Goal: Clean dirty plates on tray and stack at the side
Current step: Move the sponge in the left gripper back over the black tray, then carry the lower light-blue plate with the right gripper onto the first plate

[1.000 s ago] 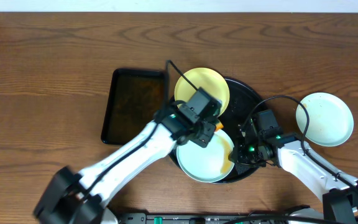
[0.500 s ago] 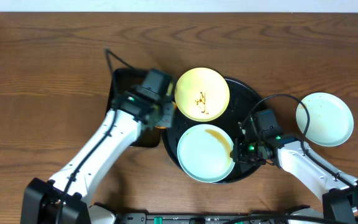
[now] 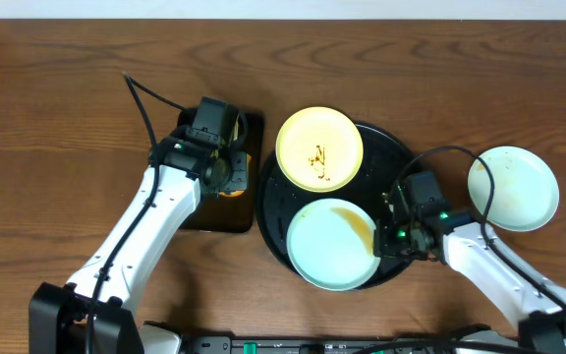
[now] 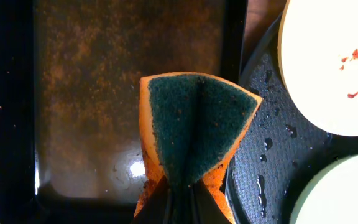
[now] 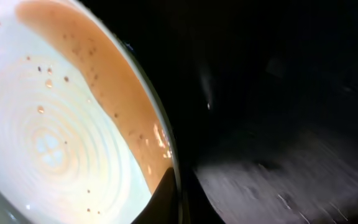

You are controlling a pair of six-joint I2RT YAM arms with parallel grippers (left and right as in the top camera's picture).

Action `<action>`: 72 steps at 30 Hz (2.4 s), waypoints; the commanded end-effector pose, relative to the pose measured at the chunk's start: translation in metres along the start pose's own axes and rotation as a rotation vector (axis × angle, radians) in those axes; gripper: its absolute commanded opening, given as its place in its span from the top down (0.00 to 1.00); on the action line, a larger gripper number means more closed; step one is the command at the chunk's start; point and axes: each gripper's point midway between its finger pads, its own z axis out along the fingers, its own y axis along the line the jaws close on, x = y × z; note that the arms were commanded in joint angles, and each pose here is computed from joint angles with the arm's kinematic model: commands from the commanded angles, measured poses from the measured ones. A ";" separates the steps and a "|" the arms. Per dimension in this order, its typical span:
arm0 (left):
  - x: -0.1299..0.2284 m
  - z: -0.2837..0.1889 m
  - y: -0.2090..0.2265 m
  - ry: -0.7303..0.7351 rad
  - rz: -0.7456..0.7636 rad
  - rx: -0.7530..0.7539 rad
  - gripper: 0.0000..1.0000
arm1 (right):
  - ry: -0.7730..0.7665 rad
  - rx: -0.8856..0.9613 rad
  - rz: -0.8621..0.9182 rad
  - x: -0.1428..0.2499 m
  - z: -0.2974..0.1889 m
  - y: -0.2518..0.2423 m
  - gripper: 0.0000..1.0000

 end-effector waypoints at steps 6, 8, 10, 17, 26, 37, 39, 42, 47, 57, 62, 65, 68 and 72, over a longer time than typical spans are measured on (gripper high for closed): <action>-0.001 -0.003 0.004 -0.009 -0.014 -0.012 0.92 | -0.023 0.159 -0.093 -0.018 -0.057 -0.001 0.99; -0.001 -0.003 0.004 -0.009 -0.014 -0.012 0.92 | -0.021 0.186 -0.091 -0.019 -0.064 -0.003 0.99; 0.000 -0.003 0.004 -0.009 -0.014 -0.012 0.92 | -0.026 0.193 -0.091 -0.021 -0.066 -0.004 0.99; 0.000 -0.003 0.004 -0.009 -0.014 -0.012 0.92 | -0.038 0.240 -0.091 -0.023 -0.068 -0.012 0.99; 0.000 -0.003 0.004 -0.009 -0.014 -0.012 0.92 | -0.196 0.479 -0.113 -0.060 -0.106 -0.037 0.99; -0.001 -0.003 0.004 -0.009 -0.014 -0.012 0.92 | -0.421 0.783 -0.280 -0.109 -0.182 -0.034 0.99; -0.001 -0.003 0.004 -0.009 -0.014 -0.012 0.92 | -0.469 0.894 -0.321 -0.114 -0.198 -0.033 0.99; -0.001 -0.003 0.004 -0.009 -0.014 -0.012 0.92 | -0.545 1.017 -0.364 -0.120 -0.216 -0.026 0.99; -0.001 -0.003 0.004 -0.009 -0.014 -0.012 0.92 | -0.631 1.086 -0.507 -0.130 -0.227 0.005 0.99; 0.000 -0.003 0.004 -0.009 -0.014 -0.012 0.92 | -0.732 1.139 -0.724 -0.133 -0.234 0.061 0.99; 0.000 -0.003 0.004 -0.009 -0.014 -0.012 0.92 | -0.738 1.164 -0.710 -0.133 -0.238 0.058 0.99; 0.000 -0.003 0.004 -0.009 -0.014 -0.012 0.92 | -0.767 1.139 -0.660 -0.134 -0.239 0.057 0.99; 0.000 -0.003 0.004 -0.009 -0.014 -0.012 0.92 | -0.794 1.061 -0.559 -0.137 -0.234 0.050 0.99; 0.000 -0.003 0.004 -0.009 -0.014 -0.012 0.92 | -0.766 0.912 -0.441 -0.143 -0.218 0.036 0.99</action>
